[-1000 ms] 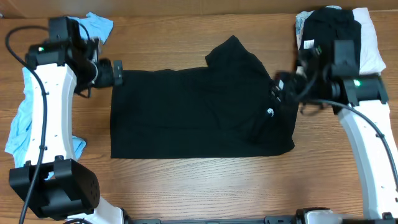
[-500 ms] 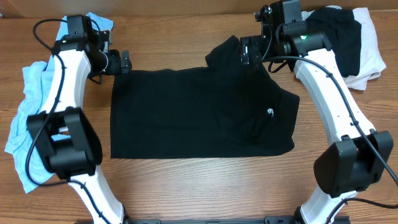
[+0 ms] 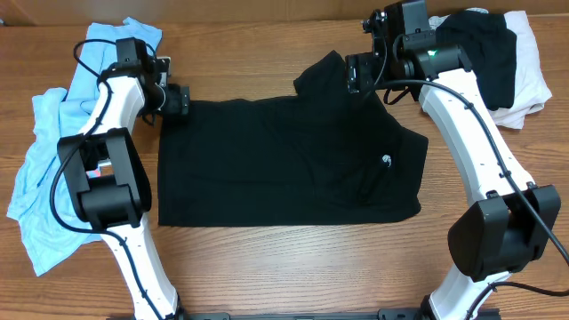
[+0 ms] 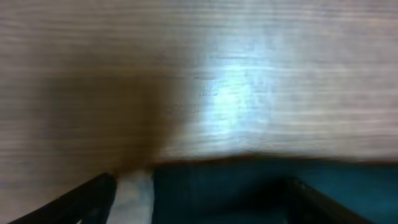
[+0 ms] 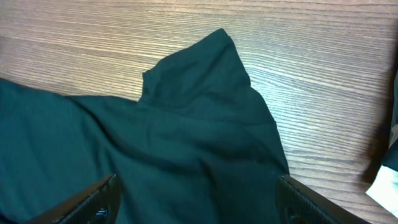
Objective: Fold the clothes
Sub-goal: 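Release the near edge and move both grippers to the shirt's far edge, then grasp the far edge with both grippers and fold it toward the front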
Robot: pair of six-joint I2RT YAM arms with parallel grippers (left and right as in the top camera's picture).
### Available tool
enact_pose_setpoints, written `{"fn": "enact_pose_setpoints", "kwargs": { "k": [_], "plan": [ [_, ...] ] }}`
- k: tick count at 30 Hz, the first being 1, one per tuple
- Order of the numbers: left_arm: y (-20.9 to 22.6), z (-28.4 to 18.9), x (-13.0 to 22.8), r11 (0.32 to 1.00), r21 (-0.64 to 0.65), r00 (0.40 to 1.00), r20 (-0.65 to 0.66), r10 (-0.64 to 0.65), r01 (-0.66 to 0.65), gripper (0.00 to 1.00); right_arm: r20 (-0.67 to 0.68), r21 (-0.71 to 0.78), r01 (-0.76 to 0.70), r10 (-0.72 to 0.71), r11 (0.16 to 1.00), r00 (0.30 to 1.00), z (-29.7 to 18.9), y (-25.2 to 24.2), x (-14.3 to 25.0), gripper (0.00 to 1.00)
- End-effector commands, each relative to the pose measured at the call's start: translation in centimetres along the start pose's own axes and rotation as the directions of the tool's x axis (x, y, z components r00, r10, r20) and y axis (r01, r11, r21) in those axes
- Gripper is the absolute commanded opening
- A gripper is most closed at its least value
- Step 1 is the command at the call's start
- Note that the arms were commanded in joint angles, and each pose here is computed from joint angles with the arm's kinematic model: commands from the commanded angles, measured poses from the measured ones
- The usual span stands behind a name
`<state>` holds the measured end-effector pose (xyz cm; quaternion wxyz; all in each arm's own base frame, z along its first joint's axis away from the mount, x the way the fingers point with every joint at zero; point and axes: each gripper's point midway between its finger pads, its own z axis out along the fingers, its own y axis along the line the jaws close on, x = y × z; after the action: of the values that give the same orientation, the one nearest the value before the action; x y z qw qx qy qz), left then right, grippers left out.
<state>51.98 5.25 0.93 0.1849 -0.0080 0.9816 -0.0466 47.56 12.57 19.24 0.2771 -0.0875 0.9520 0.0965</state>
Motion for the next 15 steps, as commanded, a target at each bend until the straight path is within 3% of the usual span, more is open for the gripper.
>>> {"fn": "enact_pose_setpoints", "kwargs": {
  "k": [1,4,9,15],
  "plan": [
    [0.0,2.0,0.9,0.999,-0.010,0.999,-0.039,0.031,-0.032,0.80,0.038,0.001,0.017,-0.017,1.000,0.999,-0.7,0.3,-1.1,0.82],
    [-0.1,2.2,0.9,1.000,-0.010,0.999,-0.036,0.028,-0.028,0.66,0.041,0.001,0.017,-0.017,1.000,0.999,-0.7,0.3,-1.2,0.78],
    [-0.2,2.2,1.3,1.000,-0.007,0.999,-0.052,0.016,-0.016,0.05,0.065,-0.001,0.020,-0.020,1.000,0.998,-0.7,0.4,-1.8,0.72],
    [-0.1,1.1,2.1,0.999,-0.035,0.996,-0.091,-0.012,0.009,0.04,0.103,-0.007,-0.014,0.015,1.000,0.995,1.1,0.3,-3.0,0.63]
  ]
}}
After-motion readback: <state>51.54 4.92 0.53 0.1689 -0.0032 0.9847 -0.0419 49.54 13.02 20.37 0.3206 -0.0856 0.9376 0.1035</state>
